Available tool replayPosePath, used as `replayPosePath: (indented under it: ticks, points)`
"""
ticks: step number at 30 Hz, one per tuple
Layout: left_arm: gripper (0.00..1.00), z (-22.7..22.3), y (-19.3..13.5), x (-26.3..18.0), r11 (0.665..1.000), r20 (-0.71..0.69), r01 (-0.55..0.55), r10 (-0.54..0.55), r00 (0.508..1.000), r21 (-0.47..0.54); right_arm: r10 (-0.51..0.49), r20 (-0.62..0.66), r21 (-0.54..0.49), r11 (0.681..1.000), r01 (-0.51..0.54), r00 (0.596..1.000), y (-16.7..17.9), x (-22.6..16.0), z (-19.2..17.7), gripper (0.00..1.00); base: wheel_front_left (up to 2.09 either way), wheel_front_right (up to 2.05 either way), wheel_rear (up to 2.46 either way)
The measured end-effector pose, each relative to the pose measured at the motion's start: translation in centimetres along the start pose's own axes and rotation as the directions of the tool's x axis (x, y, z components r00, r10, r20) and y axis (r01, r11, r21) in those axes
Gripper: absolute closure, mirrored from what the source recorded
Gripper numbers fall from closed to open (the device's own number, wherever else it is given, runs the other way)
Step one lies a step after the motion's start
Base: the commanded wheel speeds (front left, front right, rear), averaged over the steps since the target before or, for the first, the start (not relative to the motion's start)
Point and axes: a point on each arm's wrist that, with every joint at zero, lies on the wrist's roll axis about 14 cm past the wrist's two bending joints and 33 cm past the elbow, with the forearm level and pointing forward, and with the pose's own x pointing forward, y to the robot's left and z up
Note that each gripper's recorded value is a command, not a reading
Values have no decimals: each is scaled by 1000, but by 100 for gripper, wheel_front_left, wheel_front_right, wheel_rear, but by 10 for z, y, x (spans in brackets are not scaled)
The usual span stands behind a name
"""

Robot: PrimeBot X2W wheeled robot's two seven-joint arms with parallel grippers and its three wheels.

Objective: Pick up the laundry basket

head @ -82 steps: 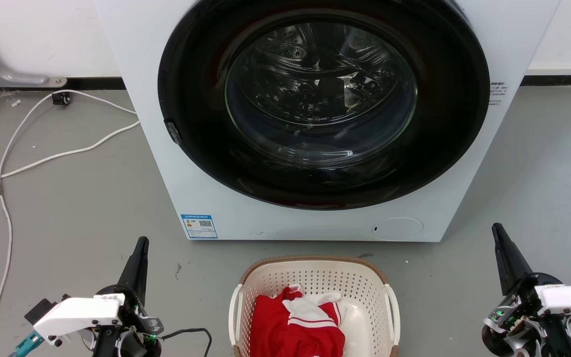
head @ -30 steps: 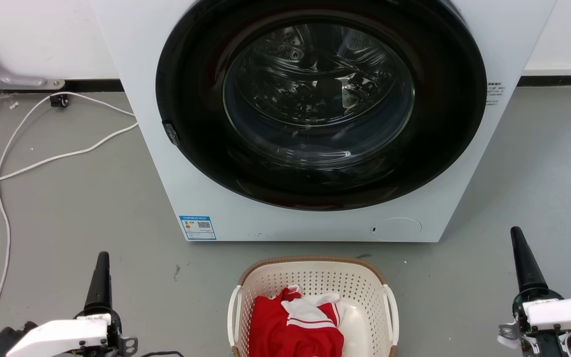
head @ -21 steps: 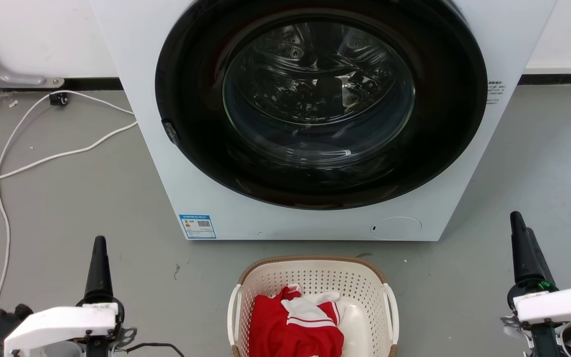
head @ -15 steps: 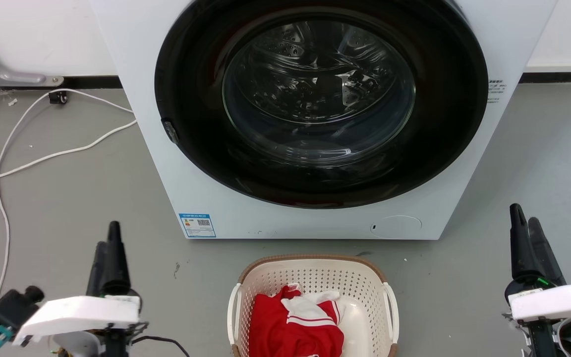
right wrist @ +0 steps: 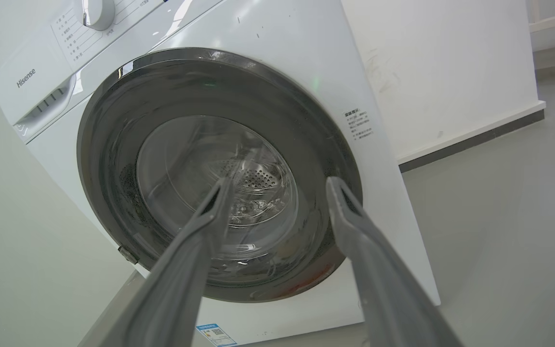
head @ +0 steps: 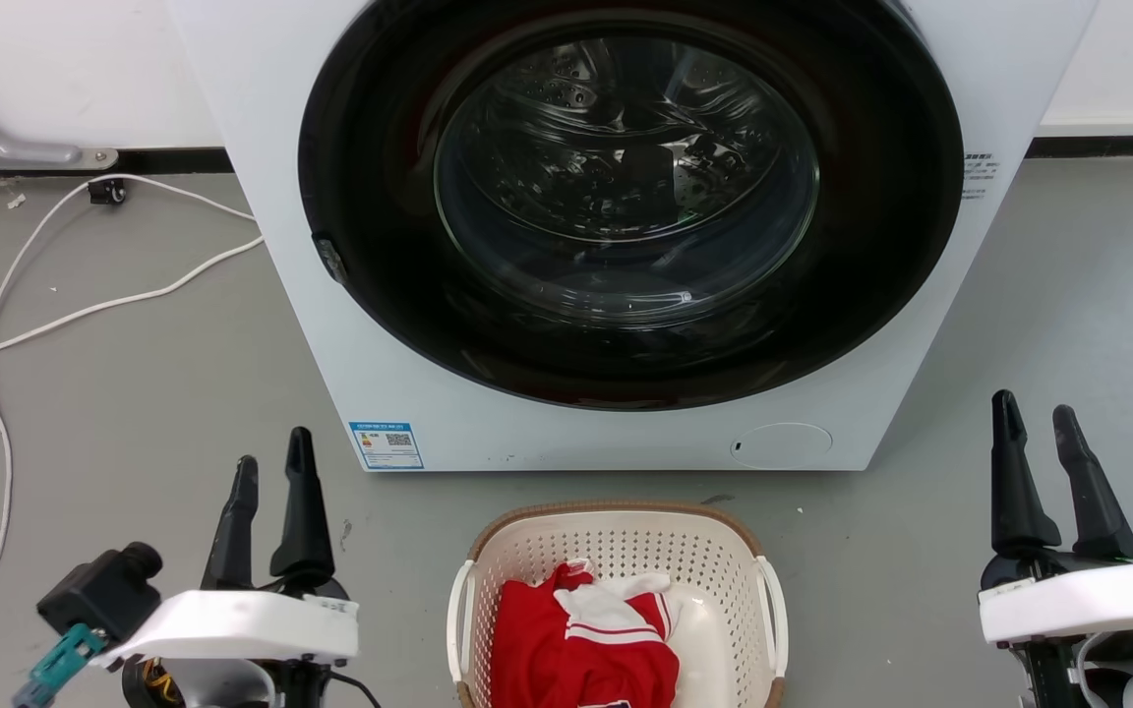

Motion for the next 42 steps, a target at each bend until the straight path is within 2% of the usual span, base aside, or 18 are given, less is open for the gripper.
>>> replayPosePath:
  ticks: [7, 17, 26, 38, 42]
  points:
    - [0, -6, -20, -1, 987, -5, 64, -64, 998, 150, 21, 10, -105, 994, -20, 1000, 5, -1, 2, 0, 0, 0, 0]
    - [0, -15, -34, -4, 943, -17, 102, -102, 995, 316, 45, 2, -235, 971, -44, 999, 9, -4, -1, 0, 0, 0, 0]
    - [0, -26, -36, -9, 911, -41, 119, -111, 993, 395, 63, -31, -337, 939, -70, 998, 11, -9, -12, 0, 0, 0, 0]
    - [0, -42, -47, -15, 842, -83, 198, -181, 980, 502, 92, -39, -462, 881, -99, 995, 15, -12, -13, 0, 0, 0, 0]
    - [0, -45, -50, -17, 829, -87, 212, -196, 977, 517, 102, -40, -494, 863, -108, 994, 17, -12, -13, 0, 0, 0, 0]
